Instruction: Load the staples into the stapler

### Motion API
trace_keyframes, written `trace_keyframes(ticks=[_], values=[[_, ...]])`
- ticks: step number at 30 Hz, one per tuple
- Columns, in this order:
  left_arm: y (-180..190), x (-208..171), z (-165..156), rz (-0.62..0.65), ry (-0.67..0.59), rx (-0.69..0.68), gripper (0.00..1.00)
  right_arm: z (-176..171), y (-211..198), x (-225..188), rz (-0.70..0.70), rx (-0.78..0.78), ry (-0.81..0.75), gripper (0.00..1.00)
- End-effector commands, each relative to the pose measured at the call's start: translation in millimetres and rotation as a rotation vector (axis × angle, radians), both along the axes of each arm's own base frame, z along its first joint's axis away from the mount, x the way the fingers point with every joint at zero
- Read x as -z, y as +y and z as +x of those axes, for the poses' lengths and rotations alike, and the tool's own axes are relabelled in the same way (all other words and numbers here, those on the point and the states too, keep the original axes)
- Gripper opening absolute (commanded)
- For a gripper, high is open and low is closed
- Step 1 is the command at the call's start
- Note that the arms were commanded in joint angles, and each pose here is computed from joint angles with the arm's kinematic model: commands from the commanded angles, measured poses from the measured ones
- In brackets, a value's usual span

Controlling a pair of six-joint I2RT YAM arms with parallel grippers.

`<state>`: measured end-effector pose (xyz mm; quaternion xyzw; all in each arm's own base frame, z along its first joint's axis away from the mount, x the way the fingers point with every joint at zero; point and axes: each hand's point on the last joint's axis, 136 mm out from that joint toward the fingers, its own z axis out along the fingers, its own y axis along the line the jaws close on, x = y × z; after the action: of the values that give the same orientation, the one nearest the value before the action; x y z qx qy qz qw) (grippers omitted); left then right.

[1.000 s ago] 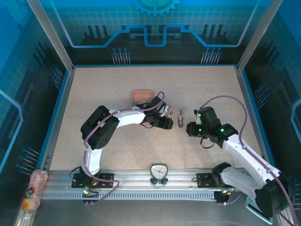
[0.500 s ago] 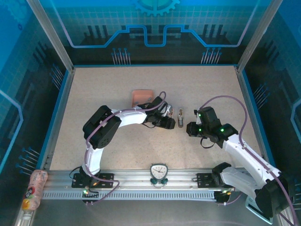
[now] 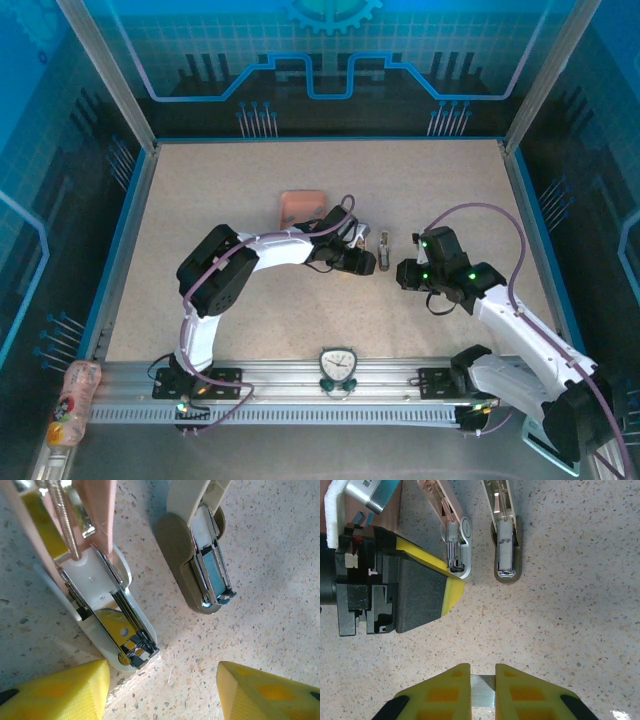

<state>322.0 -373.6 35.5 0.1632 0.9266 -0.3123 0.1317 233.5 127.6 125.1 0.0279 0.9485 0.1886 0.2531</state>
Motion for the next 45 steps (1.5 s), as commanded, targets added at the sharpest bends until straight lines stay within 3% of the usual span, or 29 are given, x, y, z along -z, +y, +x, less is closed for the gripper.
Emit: trace_keyframes(ticks=[1, 10, 22, 25, 28, 35, 45], values=[[-4.1, -11.6, -3.2, -0.021, 0.0, 0.009, 0.61, 4.9, 0.3, -8.0, -0.004, -0.007, -0.013, 0.15], [32.0, -69.4, 5.3, -0.016, -0.096, -0.029, 0.68, 16.3, 4.0, -12.2, -0.084, -0.068, -0.008, 0.15], [140.8, -139.6, 42.0, -0.082, -0.259, -0.255, 0.83, 78.5, 63.5, -26.5, -0.143, -0.24, -0.16, 0.15], [167.3, -138.1, 50.6, -0.061, -0.314, -0.305, 0.87, 95.0, 78.4, -19.6, -0.164, -0.263, -0.2, 0.15], [187.2, -128.8, 55.9, -0.067, -0.292, -0.372, 0.91, 106.5, 87.8, -6.3, -0.197, -0.26, -0.203, 0.15], [208.8, -135.0, 59.5, -0.034, -0.284, -0.37, 0.97, 114.0, 87.4, 18.0, -0.281, -0.2, -0.205, 0.15], [223.4, -102.9, 68.5, -0.051, -0.215, -0.415, 0.98, 109.1, 83.8, 51.3, -0.334, -0.114, -0.19, 0.14]])
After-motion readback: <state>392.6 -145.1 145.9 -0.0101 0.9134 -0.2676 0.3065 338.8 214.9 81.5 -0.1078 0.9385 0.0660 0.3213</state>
